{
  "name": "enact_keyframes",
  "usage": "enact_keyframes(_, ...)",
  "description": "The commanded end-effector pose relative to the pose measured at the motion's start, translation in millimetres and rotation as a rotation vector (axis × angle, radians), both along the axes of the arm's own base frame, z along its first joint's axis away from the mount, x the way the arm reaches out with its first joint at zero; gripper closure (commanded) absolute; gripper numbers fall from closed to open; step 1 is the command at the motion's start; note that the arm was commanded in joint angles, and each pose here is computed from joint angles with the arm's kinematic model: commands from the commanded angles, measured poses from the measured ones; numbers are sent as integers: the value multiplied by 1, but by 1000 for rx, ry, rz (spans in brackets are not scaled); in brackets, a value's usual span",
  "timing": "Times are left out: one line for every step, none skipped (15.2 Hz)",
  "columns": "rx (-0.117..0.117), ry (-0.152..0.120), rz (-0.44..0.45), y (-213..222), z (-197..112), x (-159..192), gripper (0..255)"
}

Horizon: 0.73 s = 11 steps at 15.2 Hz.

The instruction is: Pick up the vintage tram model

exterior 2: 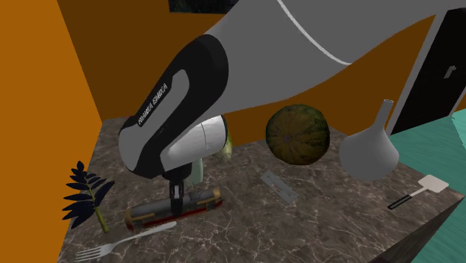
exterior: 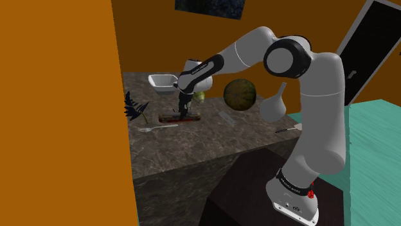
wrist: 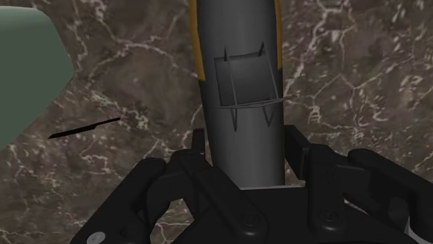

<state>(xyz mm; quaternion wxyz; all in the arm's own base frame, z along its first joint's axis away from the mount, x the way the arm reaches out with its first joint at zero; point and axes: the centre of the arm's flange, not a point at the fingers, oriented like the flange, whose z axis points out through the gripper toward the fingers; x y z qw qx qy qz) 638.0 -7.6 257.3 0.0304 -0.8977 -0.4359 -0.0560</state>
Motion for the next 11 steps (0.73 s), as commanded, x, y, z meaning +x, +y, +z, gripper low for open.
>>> enact_keyframes(0,-1,0,0,11,0,255)
enact_keyframes(0,-1,0,0,16,0,255)
enact_keyframes(0,-1,0,0,22,0,255)
enact_keyframes(0,-1,0,0,27,0,255)
enact_keyframes(0,-1,0,0,32,0,255)
enact_keyframes(0,-1,0,0,37,0,255)
enact_keyframes(0,-1,0,0,43,0,255)
enact_keyframes(0,-1,0,0,48,0,255)
enact_keyframes(0,-1,0,0,53,0,255)
enact_keyframes(0,-1,0,0,54,0,255)
enact_keyframes(0,-1,0,0,54,0,255)
